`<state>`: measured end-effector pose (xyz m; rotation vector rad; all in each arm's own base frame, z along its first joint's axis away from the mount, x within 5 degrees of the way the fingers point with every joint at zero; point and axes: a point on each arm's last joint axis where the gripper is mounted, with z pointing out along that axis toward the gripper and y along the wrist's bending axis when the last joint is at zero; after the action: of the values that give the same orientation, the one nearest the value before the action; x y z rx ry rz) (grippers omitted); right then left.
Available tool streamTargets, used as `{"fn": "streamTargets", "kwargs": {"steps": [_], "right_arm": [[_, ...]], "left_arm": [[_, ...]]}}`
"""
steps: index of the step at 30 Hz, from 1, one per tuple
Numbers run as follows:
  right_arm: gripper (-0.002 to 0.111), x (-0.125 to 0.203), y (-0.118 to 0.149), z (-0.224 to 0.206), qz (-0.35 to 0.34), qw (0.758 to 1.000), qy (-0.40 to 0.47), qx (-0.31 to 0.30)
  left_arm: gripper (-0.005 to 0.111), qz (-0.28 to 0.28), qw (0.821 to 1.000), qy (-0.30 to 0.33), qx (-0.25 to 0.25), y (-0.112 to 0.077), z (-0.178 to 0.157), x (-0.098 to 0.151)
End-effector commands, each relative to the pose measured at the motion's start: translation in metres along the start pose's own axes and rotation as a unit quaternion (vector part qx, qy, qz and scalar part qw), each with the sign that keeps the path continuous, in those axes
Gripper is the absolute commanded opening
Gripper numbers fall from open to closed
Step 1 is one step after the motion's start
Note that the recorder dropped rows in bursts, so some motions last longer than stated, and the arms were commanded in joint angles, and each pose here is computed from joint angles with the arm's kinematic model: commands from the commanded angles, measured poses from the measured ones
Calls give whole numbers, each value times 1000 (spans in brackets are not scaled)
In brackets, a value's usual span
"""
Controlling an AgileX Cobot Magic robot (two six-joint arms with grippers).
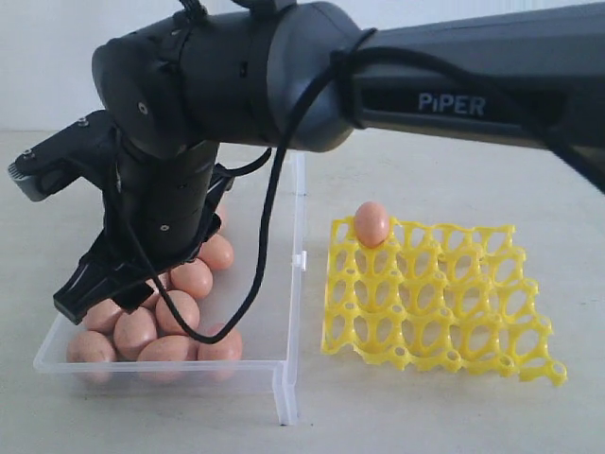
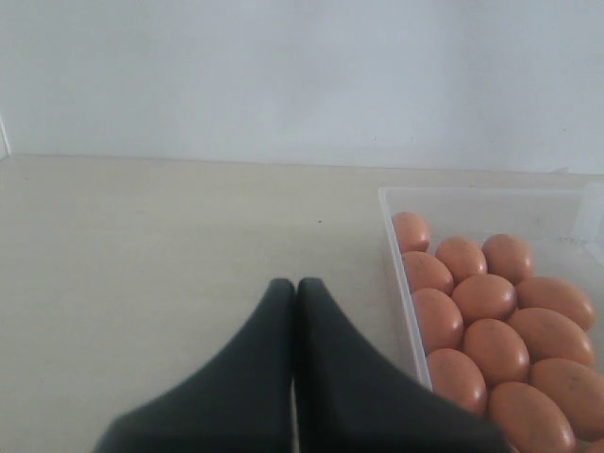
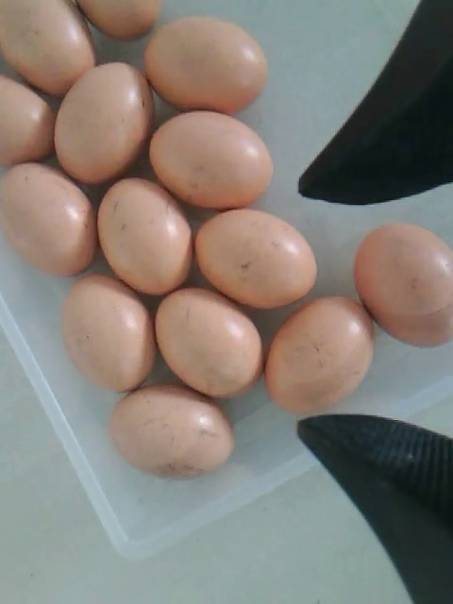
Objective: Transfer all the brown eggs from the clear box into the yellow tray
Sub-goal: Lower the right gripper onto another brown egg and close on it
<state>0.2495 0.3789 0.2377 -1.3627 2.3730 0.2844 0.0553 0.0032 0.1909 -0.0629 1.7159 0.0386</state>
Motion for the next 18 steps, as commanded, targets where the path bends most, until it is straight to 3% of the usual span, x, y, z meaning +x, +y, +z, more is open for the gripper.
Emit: {"fn": "streamTargets", "kwargs": {"steps": [1,18], "right_arm": [[62,2,5,13,22,999,13,-30],[62,2,-17,31,48,999,2,-22]], "left_arm": [[-4,-2,1000,-1,0,0,0,-1],[-4,-2,1000,-1,0,0,0,-1]]}}
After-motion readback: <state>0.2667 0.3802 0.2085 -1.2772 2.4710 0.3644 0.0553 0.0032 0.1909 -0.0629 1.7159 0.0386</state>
